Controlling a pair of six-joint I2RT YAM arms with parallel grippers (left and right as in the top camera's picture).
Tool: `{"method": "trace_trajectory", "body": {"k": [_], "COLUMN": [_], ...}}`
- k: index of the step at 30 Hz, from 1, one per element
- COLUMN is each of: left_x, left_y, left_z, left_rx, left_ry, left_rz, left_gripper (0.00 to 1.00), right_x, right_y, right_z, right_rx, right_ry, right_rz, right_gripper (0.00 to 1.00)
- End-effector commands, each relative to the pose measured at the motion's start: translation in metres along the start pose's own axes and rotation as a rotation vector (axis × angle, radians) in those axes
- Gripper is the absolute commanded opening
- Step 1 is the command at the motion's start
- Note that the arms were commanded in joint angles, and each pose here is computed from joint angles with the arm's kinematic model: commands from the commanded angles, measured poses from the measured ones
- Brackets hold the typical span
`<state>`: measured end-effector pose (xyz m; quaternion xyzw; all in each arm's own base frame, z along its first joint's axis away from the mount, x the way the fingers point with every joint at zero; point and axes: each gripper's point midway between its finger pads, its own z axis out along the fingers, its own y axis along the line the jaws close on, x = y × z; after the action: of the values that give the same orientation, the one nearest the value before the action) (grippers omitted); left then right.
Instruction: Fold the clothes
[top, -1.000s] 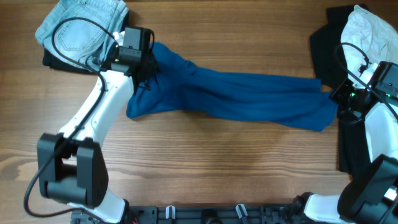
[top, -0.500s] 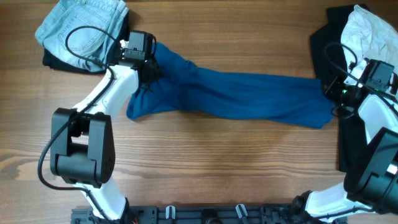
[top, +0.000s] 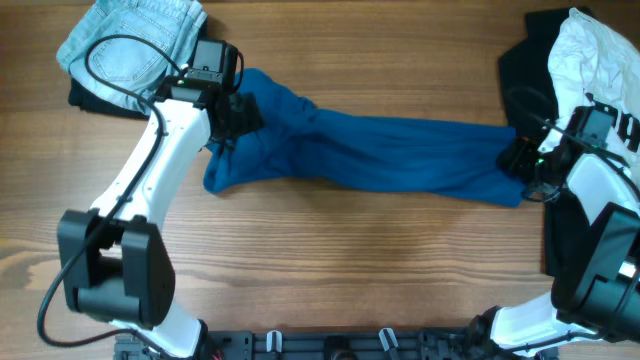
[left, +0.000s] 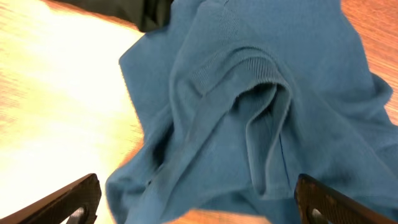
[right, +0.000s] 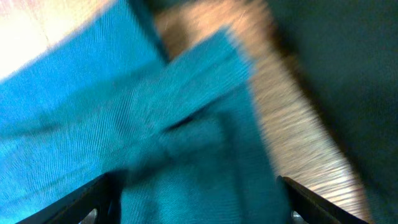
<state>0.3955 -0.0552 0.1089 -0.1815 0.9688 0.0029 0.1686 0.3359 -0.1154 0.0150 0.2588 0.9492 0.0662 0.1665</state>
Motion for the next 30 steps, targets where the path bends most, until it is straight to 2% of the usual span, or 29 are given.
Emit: {"method": "trace_trajectory", "body": {"k": [1, 3, 5, 6, 8, 9, 11, 14, 19, 23, 25, 30], "left_x": [0.006, 0.019, 0.023, 0.025, 0.024, 0.024, 0.023, 0.021, 0.011, 0.0, -0.002, -0.006], "left_y": [0.005, 0.012, 0.015, 0.016, 0.015, 0.015, 0.014, 0.017, 0.042, 0.072, 0.085, 0.101], "left_z": [-0.017, -0.018, -0.018, -0.018, -0.018, -0.018, -0.018, -0.018, -0.015, -0.013, -0.013, -0.012], "left_rx": [0.013, -0.014, -0.026, -0.029, -0.029, -0.027, -0.024, -0.027, -0.051, -0.077, -0.089, -0.103], "left_ry": [0.029, 0.081, 0.099, 0.104, 0.103, 0.1, 0.096, 0.093, 0.098, 0.097, 0.102, 0.102], "left_rz": [-0.001, 0.006, 0.008, 0.008, 0.008, 0.007, 0.007, -0.001, -0.074, -0.163, -0.195, -0.235], "left_gripper": [1.0, 1.0, 1.0, 1.0, 1.0, 1.0, 1.0, 1.0, 1.0, 1.0, 1.0, 1.0], "right_x": [0.02, 0.026, 0.029, 0.032, 0.036, 0.035, 0.032, 0.011, -0.04, -0.054, -0.059, -0.048], "right_y": [0.013, 0.015, 0.013, 0.013, 0.012, 0.013, 0.013, 0.018, 0.024, 0.035, 0.054, 0.092], "right_z": [0.014, 0.025, 0.029, 0.032, 0.037, 0.039, 0.039, 0.025, -0.04, -0.074, -0.088, -0.092], "right_rx": [-0.011, -0.011, -0.008, -0.006, -0.004, -0.011, -0.012, -0.026, -0.021, -0.038, -0.129, -0.218], "right_ry": [0.024, 0.039, 0.053, 0.064, 0.085, 0.082, 0.069, 0.017, -0.033, -0.01, -0.009, 0.021], "right_rz": [-0.028, 0.017, 0.019, 0.021, 0.023, 0.018, 0.01, -0.038, -0.067, -0.107, -0.157, -0.259], "right_gripper": [0.84, 0.83, 0.7, 0.66, 0.66, 0.6, 0.04, 0.04, 0.04, 0.04, 0.04, 0.04]}}
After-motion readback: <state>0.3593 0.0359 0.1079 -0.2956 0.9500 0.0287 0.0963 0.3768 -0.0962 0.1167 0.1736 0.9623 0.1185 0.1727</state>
